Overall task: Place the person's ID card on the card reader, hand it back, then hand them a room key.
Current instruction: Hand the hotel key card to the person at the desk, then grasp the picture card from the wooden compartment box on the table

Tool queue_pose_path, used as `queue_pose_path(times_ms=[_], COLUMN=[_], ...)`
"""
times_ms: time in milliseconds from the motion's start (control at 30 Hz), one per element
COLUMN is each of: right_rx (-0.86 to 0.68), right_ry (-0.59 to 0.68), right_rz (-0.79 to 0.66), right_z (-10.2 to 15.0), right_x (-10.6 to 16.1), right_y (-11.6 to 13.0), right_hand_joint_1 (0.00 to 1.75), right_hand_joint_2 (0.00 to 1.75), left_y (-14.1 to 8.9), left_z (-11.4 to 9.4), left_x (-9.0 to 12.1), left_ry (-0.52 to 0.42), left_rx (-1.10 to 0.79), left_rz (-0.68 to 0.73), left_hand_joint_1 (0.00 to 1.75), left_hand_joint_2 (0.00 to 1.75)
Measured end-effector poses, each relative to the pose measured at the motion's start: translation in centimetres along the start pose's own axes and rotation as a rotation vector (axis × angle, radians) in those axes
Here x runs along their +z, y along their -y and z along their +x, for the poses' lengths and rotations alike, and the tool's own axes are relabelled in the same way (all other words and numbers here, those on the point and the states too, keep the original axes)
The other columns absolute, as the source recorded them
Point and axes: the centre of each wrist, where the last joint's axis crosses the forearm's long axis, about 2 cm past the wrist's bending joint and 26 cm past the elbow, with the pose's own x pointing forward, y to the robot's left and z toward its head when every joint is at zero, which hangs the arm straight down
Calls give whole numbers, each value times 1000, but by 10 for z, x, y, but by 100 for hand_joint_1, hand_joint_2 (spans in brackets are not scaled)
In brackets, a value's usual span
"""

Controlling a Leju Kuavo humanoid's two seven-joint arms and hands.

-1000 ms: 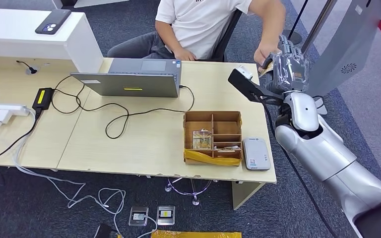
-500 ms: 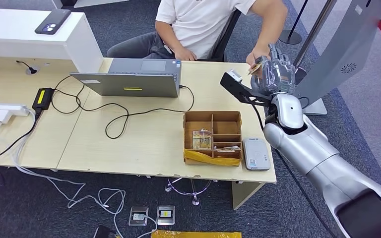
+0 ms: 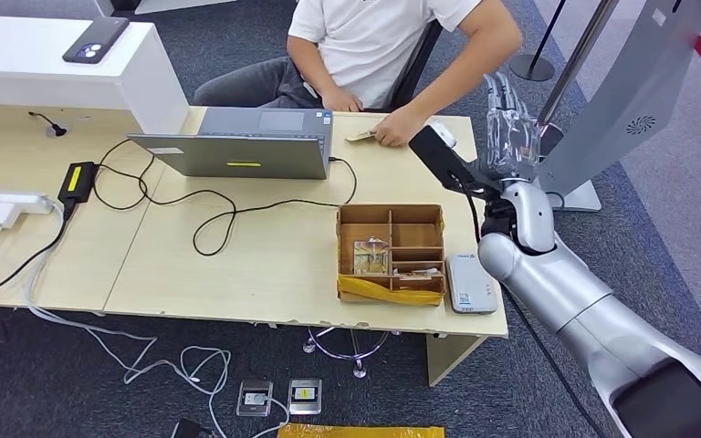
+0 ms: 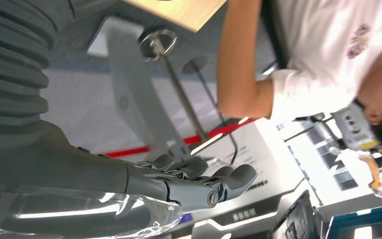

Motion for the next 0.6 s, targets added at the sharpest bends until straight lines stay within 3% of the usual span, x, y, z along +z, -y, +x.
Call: queue_pose_path(times_ms=[133, 300, 600], right_rx=[-166, -258, -214], right_ry=[65, 145, 223], right_rz=[44, 93, 270], right_z=[12, 24, 19], right_x=[22, 47, 92], right_y=[-3, -2, -13], right_hand_joint_1=[0, 0, 0], right_hand_joint_2=[175, 175, 175], left_y=[-1, -1, -2], left_z=[0, -1, -3], left_x=[-1, -1, -2], left_ry=[-5, -6, 8], left_rx=[6, 10, 13], left_rz=[3, 5, 8], left_hand_joint_1=[0, 0, 0], left_hand_joint_2=[0, 0, 0])
